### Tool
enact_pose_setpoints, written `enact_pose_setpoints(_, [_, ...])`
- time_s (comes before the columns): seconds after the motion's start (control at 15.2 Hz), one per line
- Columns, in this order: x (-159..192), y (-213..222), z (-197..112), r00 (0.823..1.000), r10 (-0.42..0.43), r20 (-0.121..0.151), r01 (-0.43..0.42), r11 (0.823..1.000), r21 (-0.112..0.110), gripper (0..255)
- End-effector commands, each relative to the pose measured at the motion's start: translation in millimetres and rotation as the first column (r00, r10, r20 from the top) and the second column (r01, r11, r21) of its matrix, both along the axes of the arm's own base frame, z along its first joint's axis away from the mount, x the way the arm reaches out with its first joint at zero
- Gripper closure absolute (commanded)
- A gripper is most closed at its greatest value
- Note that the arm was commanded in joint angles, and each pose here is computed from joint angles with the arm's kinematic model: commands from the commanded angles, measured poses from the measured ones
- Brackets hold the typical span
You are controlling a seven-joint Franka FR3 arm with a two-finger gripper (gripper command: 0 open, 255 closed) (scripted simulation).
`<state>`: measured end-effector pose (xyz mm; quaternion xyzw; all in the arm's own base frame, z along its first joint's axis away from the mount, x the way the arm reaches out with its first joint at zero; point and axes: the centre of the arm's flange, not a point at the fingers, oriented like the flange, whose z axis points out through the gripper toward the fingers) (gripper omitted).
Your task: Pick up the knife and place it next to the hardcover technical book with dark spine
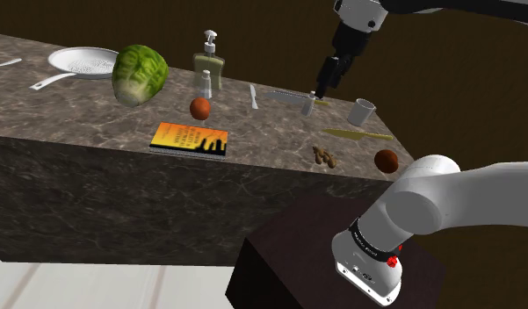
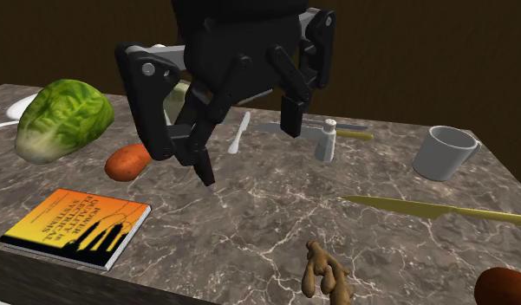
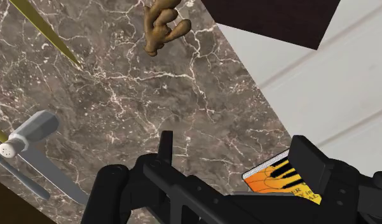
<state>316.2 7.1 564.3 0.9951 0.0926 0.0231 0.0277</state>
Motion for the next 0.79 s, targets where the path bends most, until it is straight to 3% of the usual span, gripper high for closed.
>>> enact_pose_setpoints(0.0, [0.0, 0.0, 0.0, 1.000, 0.000, 0.000, 0.000, 1.000, 0.000, 0])
enact_pose_setpoints(0.33, [22.7, -53.3, -29.8, 0.995, 0.101, 0.000, -0.101, 0.995, -0.010, 0])
enact_pose_setpoints(0.73, [57.0, -114.2, -64.8, 0.975, 0.222, -0.002, -0.222, 0.975, -0.022, 0])
